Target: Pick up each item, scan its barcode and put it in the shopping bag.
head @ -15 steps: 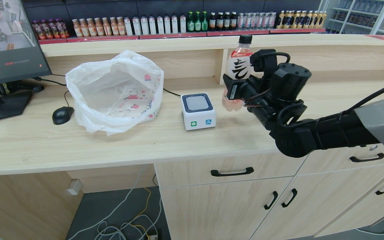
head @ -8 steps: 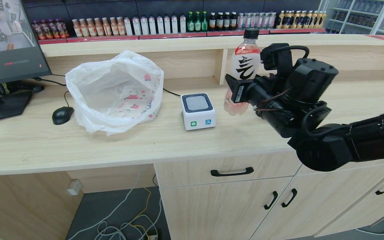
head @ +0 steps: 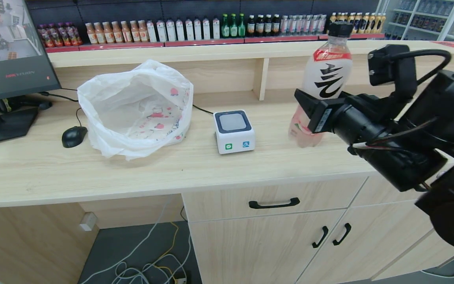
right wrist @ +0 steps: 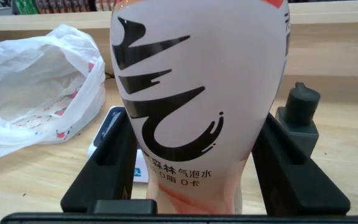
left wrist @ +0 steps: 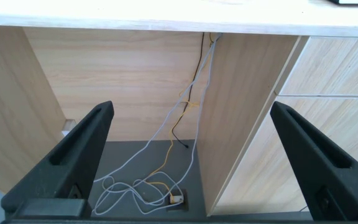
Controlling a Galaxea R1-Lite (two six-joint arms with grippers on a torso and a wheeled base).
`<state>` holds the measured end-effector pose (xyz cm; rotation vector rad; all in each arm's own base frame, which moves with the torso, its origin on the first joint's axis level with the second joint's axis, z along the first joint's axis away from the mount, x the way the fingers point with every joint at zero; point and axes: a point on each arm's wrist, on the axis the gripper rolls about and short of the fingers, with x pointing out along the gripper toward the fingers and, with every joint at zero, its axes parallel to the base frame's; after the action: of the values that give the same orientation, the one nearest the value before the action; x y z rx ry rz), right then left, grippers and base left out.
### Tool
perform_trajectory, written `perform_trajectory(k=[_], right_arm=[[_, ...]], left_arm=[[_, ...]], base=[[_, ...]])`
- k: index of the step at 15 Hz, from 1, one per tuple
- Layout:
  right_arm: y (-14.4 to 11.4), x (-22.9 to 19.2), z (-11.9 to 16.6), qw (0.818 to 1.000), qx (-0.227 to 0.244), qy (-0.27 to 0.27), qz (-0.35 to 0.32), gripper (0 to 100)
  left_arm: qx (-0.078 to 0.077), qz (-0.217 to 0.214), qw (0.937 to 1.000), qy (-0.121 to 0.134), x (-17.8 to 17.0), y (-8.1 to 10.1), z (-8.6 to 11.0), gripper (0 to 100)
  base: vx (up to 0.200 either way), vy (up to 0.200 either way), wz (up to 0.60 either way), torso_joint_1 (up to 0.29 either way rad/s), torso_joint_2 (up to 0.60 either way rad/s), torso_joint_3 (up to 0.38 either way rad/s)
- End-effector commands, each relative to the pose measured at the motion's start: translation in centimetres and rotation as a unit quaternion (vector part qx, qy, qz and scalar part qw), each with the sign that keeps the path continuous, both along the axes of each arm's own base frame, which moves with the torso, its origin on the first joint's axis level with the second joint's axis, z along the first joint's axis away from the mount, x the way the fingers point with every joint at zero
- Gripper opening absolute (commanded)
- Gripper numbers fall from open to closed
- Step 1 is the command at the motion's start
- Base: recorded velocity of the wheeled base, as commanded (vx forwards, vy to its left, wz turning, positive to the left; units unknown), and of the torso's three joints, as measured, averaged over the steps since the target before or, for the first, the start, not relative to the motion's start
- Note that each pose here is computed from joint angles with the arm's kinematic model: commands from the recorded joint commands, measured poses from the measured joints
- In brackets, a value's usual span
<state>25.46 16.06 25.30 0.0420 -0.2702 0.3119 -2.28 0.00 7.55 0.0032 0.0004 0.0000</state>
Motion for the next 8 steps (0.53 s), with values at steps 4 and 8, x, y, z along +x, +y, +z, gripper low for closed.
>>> perform_trajectory(k=[4,8], right_arm=[[-2.6,-5.2,0.4,1.000,0.008,-0.006,0.011,0],[-3.5,-6.9,-1.2,1.000,-0.007,0.011,0.018,0]], left_arm=[[0.000,0.000,1.0000,0.000,0.0,0.0,0.0,100],[0.000,0.000,1.0000,0.000,0.0,0.0,0.0,100]], base=[[0.000,0.000,0.00,0.000,0.00,0.000],[0.000,0.000,0.00,0.000,0.00,0.000]])
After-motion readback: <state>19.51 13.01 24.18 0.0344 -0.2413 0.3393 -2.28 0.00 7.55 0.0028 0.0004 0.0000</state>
